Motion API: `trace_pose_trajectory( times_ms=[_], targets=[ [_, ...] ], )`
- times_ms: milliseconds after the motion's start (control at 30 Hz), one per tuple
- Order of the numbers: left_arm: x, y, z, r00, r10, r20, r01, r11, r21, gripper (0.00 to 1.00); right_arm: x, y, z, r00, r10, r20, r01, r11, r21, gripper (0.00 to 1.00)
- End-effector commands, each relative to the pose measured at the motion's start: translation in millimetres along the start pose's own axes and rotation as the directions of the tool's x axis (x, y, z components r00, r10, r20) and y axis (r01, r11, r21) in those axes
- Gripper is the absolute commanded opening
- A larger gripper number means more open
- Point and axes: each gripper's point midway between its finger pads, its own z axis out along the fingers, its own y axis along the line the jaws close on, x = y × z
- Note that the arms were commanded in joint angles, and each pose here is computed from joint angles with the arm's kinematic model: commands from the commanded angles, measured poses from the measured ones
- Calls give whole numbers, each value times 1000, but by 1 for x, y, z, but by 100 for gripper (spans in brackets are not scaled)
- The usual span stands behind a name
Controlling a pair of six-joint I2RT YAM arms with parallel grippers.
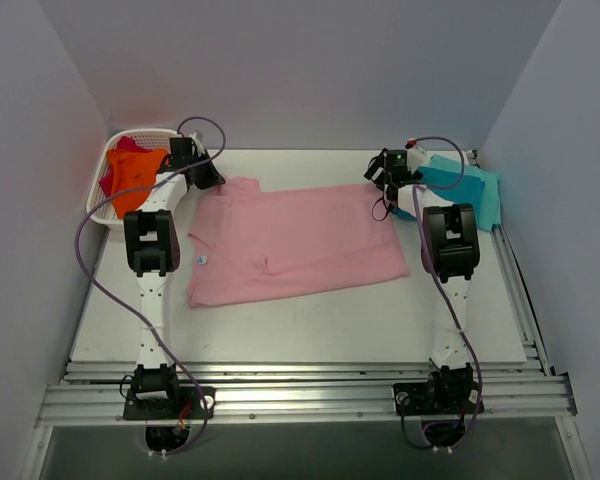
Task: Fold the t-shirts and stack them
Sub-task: Grap the side of the flattened tshirt furthest away from the robot with both arms
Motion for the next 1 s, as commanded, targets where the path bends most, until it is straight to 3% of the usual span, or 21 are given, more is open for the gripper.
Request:
trace_pose_trajectory(
  times_ms=[0, 200, 367, 600, 700, 733, 833, 967],
  targets=[
    [-18, -11, -5, 999, 7, 46, -9, 999, 46, 2, 1, 11, 1, 1000, 13, -7, -13, 1000, -25, 84],
    [-16, -10, -3, 999, 5, 41, -7, 999, 45, 2, 17, 16, 6, 999, 7, -42, -9, 999, -39, 78],
    [-13, -10, 0, 999, 4, 34, -6, 999, 41, 2, 31, 20, 8, 998, -2, -60, -1, 999, -47, 64],
    [-9, -9, 4, 1000, 7, 26, -8, 999, 36, 2, 35, 22, 6, 998, -3, -68, -1, 999, -49, 52],
    [-10, -9, 4, 1000, 6, 26, -7, 999, 37, 2, 33, 20, 6, 998, -5, -59, 3, 999, -42, 35],
    [-9, -9, 4, 1000, 7, 25, -8, 999, 36, 2, 33, 20, 6, 998, -8, -60, 6, 999, -44, 21],
    [-8, -9, 4, 1000, 4, 21, -5, 999, 36, 2, 36, 19, 7, 998, -13, -69, 10, 999, -44, 0],
    [-8, -8, 5, 1000, 4, 23, -5, 999, 33, 2, 36, 14, 6, 998, -16, -66, 14, 999, -35, 0]
  ],
)
